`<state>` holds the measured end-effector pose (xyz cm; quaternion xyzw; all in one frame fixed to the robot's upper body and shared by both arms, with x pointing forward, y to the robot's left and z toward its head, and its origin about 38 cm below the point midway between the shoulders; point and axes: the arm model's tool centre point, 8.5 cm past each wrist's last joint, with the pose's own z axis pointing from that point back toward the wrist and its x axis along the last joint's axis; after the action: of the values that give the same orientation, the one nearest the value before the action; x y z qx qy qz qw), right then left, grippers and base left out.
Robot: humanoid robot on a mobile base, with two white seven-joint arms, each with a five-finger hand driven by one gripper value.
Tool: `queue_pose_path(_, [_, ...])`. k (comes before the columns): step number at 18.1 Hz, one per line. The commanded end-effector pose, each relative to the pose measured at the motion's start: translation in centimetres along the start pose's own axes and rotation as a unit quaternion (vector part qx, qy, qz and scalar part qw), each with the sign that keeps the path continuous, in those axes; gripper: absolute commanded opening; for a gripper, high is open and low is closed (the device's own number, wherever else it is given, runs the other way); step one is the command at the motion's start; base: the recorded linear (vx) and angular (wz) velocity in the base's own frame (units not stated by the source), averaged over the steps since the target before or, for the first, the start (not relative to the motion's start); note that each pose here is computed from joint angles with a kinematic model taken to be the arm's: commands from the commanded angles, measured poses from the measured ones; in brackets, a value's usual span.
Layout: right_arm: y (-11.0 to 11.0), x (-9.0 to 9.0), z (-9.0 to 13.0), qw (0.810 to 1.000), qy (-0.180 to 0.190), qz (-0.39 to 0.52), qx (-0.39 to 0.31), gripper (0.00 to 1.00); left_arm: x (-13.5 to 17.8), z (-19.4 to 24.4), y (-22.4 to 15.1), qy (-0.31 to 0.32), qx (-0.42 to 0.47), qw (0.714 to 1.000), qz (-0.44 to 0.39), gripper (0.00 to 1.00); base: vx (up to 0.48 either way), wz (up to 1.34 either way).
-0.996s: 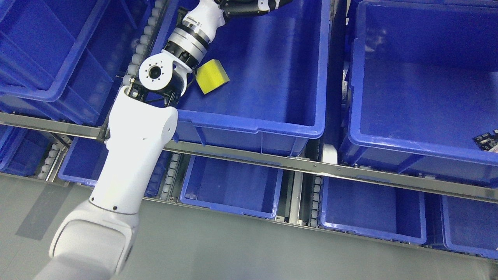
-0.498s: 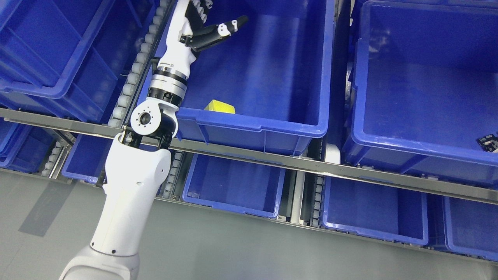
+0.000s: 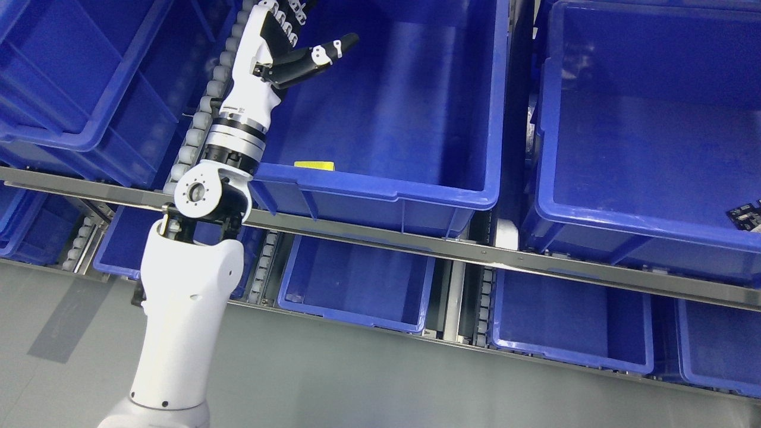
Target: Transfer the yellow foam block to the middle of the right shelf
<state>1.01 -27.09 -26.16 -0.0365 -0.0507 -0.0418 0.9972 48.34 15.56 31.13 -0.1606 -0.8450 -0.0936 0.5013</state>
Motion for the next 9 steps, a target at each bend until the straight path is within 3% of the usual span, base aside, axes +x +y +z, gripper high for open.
queue_pose_path(1, [-1.1, 0.8, -0.1, 1.0, -0.01, 0.001, -0.009, 1.0, 3.6, 1.5, 5.2, -0.043, 0.052, 0.998, -0.011, 1.0, 0.0, 0.0])
queue_pose_path(9, [-1.1, 0.8, -0.1, 1.0, -0.01, 0.001, -0.009, 1.0, 4.8, 0.6, 5.0, -0.056, 0.048, 0.997, -0.014, 1.0, 0.0, 0.0])
